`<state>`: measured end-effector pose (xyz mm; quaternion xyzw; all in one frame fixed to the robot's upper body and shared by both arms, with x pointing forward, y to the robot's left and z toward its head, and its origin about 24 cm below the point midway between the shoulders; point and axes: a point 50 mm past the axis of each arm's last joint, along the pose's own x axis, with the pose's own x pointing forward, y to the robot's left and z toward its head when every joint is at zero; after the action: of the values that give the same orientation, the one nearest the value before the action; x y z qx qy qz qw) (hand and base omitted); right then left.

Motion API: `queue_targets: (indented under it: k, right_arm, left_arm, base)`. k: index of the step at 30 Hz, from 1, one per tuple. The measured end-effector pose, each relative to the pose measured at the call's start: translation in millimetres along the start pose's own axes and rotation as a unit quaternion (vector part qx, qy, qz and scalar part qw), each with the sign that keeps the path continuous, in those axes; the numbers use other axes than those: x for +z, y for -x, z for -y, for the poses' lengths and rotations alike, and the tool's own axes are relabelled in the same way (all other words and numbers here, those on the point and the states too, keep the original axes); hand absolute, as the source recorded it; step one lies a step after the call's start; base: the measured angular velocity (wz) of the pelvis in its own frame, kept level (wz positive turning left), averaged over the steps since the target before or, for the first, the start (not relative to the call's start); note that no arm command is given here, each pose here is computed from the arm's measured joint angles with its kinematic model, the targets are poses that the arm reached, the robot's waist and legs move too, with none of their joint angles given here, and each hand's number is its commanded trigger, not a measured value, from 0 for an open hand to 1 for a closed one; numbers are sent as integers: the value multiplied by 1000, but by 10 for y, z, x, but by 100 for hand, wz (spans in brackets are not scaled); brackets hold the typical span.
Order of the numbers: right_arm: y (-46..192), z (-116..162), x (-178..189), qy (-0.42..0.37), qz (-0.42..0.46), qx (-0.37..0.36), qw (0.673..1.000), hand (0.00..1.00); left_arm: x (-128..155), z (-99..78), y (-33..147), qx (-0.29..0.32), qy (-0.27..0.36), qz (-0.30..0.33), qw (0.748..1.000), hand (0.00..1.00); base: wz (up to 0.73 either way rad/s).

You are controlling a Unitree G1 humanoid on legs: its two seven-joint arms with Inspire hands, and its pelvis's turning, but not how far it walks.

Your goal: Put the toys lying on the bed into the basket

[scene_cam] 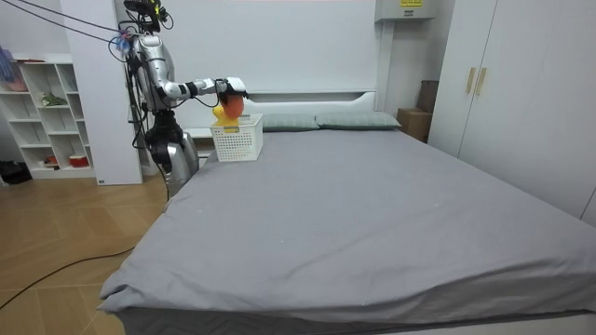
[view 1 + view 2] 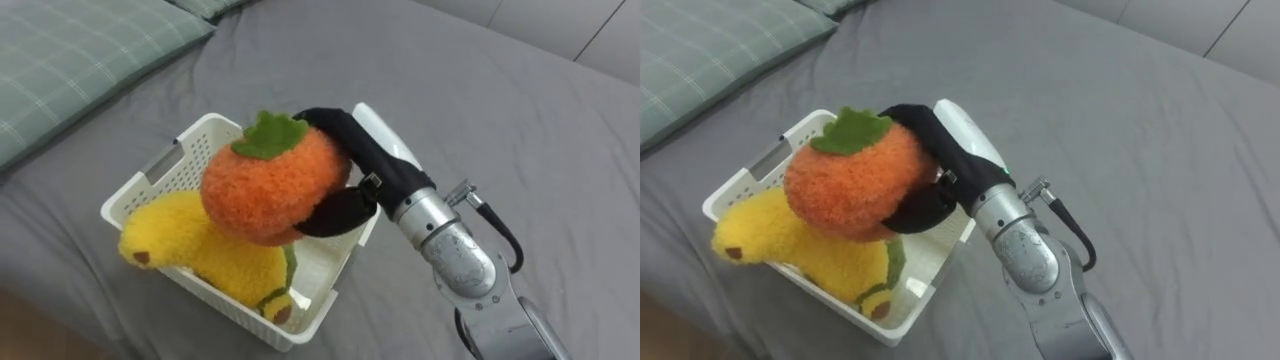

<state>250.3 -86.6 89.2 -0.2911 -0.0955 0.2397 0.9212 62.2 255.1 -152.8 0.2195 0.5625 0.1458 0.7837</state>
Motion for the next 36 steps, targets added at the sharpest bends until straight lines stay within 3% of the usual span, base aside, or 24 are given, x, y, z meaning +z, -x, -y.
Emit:
queue_targets:
  k: [36]
  right_arm:
    - [45, -43, -82, -6, -18, 4, 1000, 0]
  left_arm:
    - [-94, 23, 26, -2, -7, -10, 1000, 0]
  base:
    - [0]
